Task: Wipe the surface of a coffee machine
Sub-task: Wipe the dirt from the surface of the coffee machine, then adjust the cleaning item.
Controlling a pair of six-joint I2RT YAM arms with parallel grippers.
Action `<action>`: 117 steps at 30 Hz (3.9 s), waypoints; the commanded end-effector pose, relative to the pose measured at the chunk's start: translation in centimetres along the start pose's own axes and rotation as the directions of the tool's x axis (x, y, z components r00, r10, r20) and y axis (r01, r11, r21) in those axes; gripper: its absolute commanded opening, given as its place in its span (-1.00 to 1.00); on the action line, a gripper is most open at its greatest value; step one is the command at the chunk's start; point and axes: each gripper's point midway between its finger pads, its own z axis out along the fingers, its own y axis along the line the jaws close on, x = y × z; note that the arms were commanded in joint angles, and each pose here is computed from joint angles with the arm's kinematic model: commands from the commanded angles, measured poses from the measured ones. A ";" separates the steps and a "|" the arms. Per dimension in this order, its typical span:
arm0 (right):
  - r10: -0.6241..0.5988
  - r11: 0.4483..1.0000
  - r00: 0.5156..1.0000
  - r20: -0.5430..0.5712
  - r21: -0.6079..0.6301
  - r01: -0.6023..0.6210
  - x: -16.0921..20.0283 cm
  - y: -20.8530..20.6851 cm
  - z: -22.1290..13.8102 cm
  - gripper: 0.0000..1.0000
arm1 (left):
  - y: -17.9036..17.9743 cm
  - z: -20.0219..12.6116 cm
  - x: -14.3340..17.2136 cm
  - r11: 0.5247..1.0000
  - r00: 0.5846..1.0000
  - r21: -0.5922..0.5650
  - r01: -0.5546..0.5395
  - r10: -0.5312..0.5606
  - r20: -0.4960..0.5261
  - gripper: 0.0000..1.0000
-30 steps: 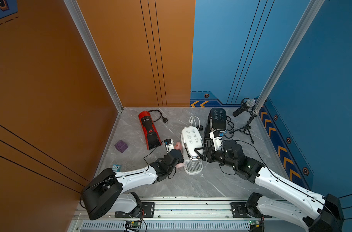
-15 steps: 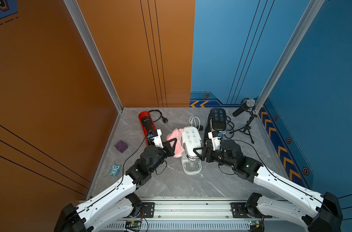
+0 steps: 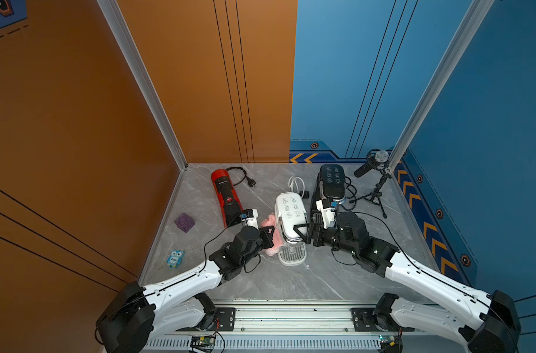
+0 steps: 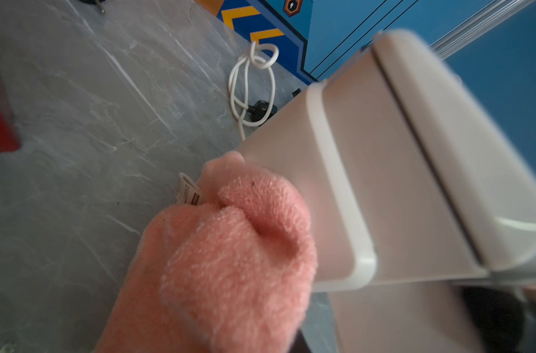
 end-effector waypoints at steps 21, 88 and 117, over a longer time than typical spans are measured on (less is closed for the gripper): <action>0.021 0.982 0.979 -0.202 0.190 0.018 5.2 -5.4 0.8 0.47 | -4.7 -8.1 -4.4 0.984 0.994 0.178 -0.009 -0.011 0.109 -1.00; -0.129 0.913 0.992 -0.007 -0.392 0.116 -8.0 10.8 1.7 0.99 | -16.8 -10.9 -14.2 0.778 1.000 0.628 0.027 -0.027 -0.010 -1.00; -0.099 0.924 0.992 0.074 -0.363 0.119 -6.5 11.7 -1.7 -1.00 | -13.1 -6.6 -8.0 0.848 0.992 0.523 0.084 -0.025 -0.120 -0.20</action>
